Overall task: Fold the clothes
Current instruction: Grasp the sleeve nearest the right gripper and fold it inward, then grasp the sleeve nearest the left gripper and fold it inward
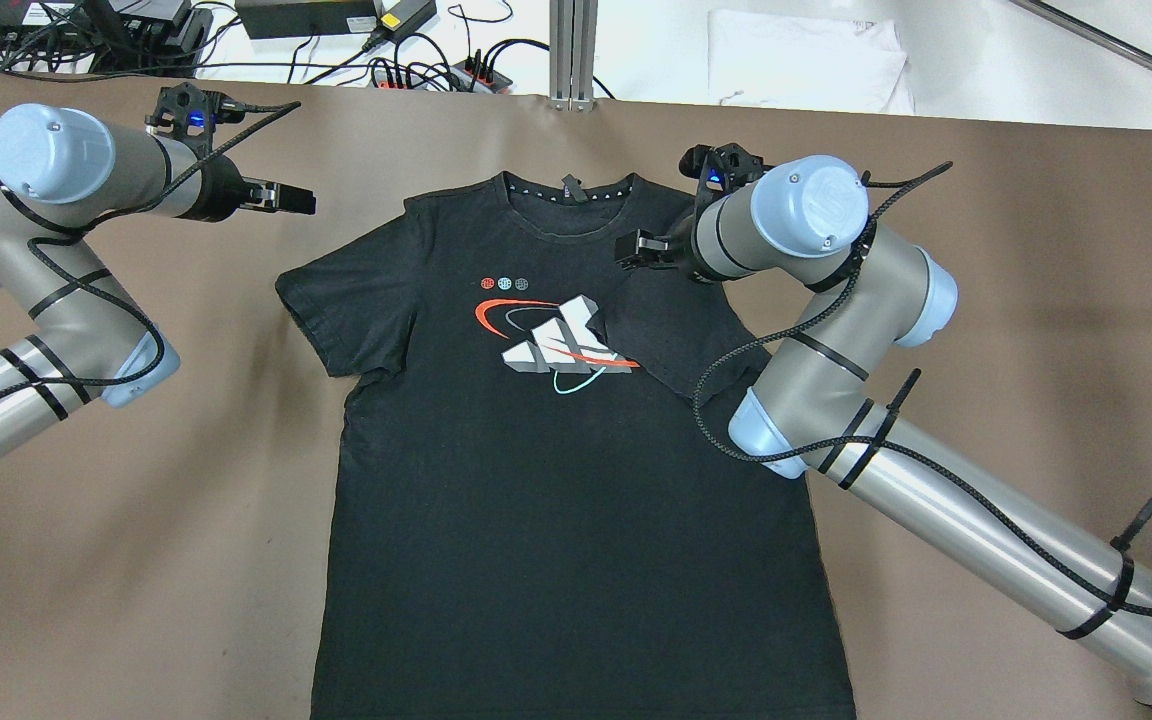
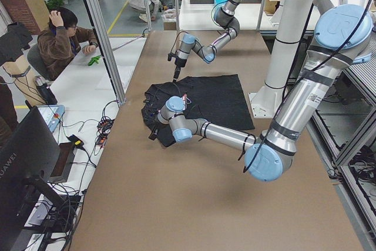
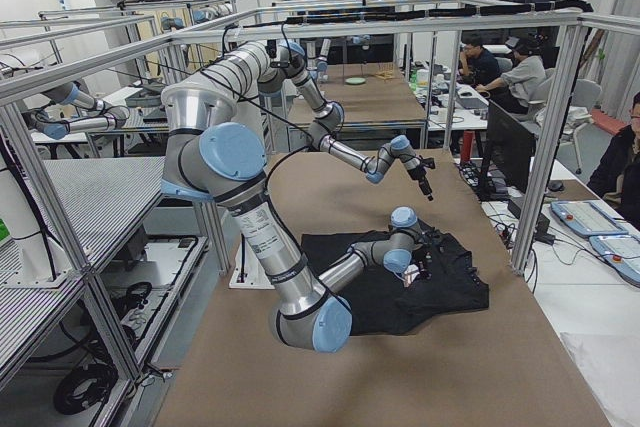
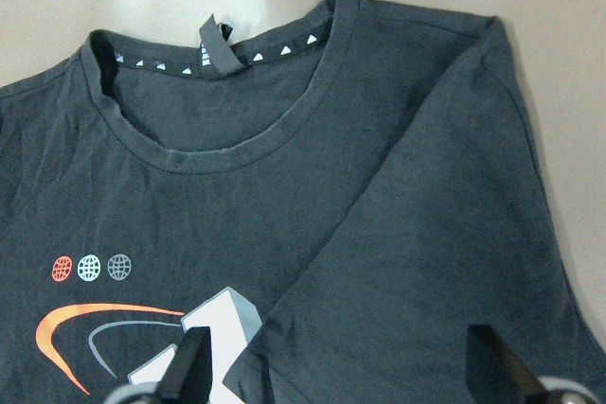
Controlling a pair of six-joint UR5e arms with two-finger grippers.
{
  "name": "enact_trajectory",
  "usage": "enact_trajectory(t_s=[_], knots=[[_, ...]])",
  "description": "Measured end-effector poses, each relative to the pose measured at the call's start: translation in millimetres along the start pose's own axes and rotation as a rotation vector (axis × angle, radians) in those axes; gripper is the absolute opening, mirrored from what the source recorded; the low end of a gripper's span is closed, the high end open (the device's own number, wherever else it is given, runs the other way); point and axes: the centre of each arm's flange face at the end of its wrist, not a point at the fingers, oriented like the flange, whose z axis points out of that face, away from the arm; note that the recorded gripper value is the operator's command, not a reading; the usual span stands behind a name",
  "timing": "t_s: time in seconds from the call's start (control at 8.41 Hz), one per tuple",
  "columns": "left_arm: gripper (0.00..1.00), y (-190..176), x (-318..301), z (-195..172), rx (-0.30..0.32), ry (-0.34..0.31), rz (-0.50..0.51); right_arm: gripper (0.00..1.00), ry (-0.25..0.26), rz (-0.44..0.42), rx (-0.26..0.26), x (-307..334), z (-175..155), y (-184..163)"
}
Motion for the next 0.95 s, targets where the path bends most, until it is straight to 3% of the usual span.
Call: enact_trajectory(t_s=[0.48,0.71,0.95], knots=[[1.0,47.0,1.2,17.2,-0.048,0.016,0.032,0.94,0.013,0.02,0.015,10.0,-5.5,-13.1],[0.92,58.9,-2.1,22.9,-0.067,0.009,0.038,0.94,0.015,0.025,0.014,10.8,-5.2,-12.7],[0.9,65.3,-2.3,27.1,-0.08,0.005,0.044,0.94,0.016,0.027,0.013,11.7,-4.8,-11.9]])
